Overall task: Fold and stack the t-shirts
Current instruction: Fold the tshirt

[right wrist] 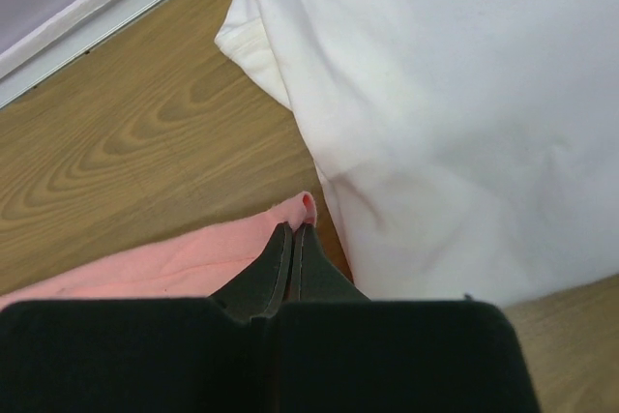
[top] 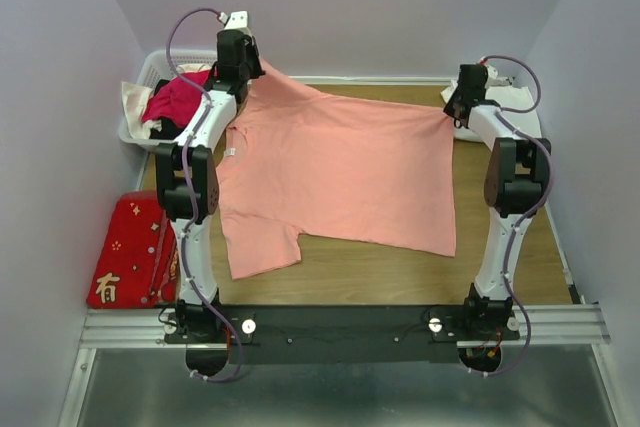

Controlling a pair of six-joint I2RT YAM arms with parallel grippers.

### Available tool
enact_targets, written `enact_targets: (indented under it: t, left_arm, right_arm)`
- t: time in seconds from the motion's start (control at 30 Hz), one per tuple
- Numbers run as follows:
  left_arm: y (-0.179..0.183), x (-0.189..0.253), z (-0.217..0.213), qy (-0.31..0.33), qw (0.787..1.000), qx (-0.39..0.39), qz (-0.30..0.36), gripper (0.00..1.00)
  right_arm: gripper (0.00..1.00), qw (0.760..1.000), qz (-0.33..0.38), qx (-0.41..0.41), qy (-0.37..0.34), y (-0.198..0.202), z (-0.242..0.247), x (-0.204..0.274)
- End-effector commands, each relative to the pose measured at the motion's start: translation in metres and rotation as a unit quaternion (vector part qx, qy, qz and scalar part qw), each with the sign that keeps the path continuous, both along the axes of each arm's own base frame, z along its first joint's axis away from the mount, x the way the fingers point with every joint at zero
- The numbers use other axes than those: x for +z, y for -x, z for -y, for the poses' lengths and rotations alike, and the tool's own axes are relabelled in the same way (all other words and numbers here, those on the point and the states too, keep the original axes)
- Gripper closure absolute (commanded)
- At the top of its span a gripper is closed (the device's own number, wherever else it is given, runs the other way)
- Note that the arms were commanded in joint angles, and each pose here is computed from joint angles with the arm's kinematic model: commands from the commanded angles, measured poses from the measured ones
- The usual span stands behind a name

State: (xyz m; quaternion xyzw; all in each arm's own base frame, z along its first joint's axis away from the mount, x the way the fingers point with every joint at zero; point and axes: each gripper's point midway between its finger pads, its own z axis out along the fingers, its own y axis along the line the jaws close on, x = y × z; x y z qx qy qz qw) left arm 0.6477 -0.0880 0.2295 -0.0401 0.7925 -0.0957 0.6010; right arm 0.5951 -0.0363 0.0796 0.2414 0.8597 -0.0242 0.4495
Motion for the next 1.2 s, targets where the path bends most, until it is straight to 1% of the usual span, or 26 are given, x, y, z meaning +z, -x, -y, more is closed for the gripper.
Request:
enact_targets:
  t: [0.0, 0.07, 0.1, 0.13, 0.2, 0.47, 0.5, 0.53, 0.6, 0.67, 0.7, 0.77, 0.8, 0.87, 1.0, 1.17]
  left_arm:
    - [0.018, 0.022, -0.008, -0.007, 1.0, 0.009, 0.016, 1.0]
    - [0.024, 0.025, -0.011, -0.009, 1.0, 0.014, 0.017, 1.0]
    - [0.028, 0.017, -0.012, -0.011, 1.0, 0.016, 0.008, 1.0]
    - [0.031, 0.022, -0.014, -0.01, 1.0, 0.019, 0.011, 1.0]
    - [0.036, 0.016, -0.016, -0.012, 1.0, 0.022, 0.003, 1.0]
    - [0.059, 0.025, -0.029, -0.013, 0.998, 0.056, 0.002, 1.0]
    - [0.062, 0.019, -0.031, -0.014, 0.998, 0.058, -0.004, 1.0]
    - [0.066, 0.026, -0.034, -0.016, 0.998, 0.067, 0.001, 1.0]
    - [0.072, 0.018, -0.036, -0.018, 0.997, 0.07, -0.008, 1.0]
    - [0.078, 0.02, -0.039, -0.019, 0.997, 0.077, -0.007, 1.0]
    - [0.082, 0.012, -0.04, -0.022, 0.997, 0.078, -0.017, 1.0]
    - [0.088, 0.01, -0.042, -0.022, 0.996, 0.081, -0.021, 1.0]
    - [0.092, 0.001, -0.042, -0.024, 0.996, 0.081, -0.031, 1.0]
    - [0.099, -0.004, -0.043, -0.023, 0.996, 0.081, -0.04, 1.0]
    - [0.115, -0.03, -0.042, -0.019, 0.994, 0.079, -0.072, 1.0]
    - [0.132, -0.049, -0.047, -0.019, 0.991, 0.09, -0.099, 1.0]
  right_arm:
    - [0.99, 1.0, 0.022, -0.014, 0.006, 0.02, 0.007, 0.039]
    - [0.99, 1.0, 0.02, -0.016, 0.006, 0.027, 0.008, 0.04]
    - [0.99, 1.0, 0.017, -0.017, 0.006, 0.033, 0.008, 0.04]
    - [0.99, 1.0, 0.016, -0.016, 0.005, 0.036, 0.007, 0.041]
    - [0.99, 1.0, 0.008, -0.013, 0.001, 0.044, 0.005, 0.036]
    - [0.99, 1.0, -0.005, 0.0, -0.014, 0.072, -0.002, 0.033]
    - [0.99, 1.0, -0.006, 0.001, -0.015, 0.074, -0.003, 0.033]
    - [0.99, 1.0, -0.007, 0.001, -0.016, 0.077, -0.003, 0.032]
    - [0.99, 1.0, -0.011, 0.003, -0.017, 0.085, -0.004, 0.032]
    - [0.99, 1.0, -0.018, 0.004, -0.018, 0.092, -0.005, 0.028]
    - [0.99, 1.0, -0.018, 0.004, -0.019, 0.095, -0.005, 0.03]
    - [0.99, 0.999, -0.023, 0.007, -0.022, 0.101, -0.007, 0.027]
    - [0.99, 0.999, -0.027, 0.008, -0.025, 0.106, -0.008, 0.026]
    - [0.99, 0.999, -0.033, 0.01, -0.028, 0.113, -0.009, 0.023]
    - [0.99, 0.998, -0.05, 0.017, -0.04, 0.129, -0.014, 0.012]
    - [0.99, 0.996, -0.076, 0.016, -0.053, 0.152, -0.019, -0.005]
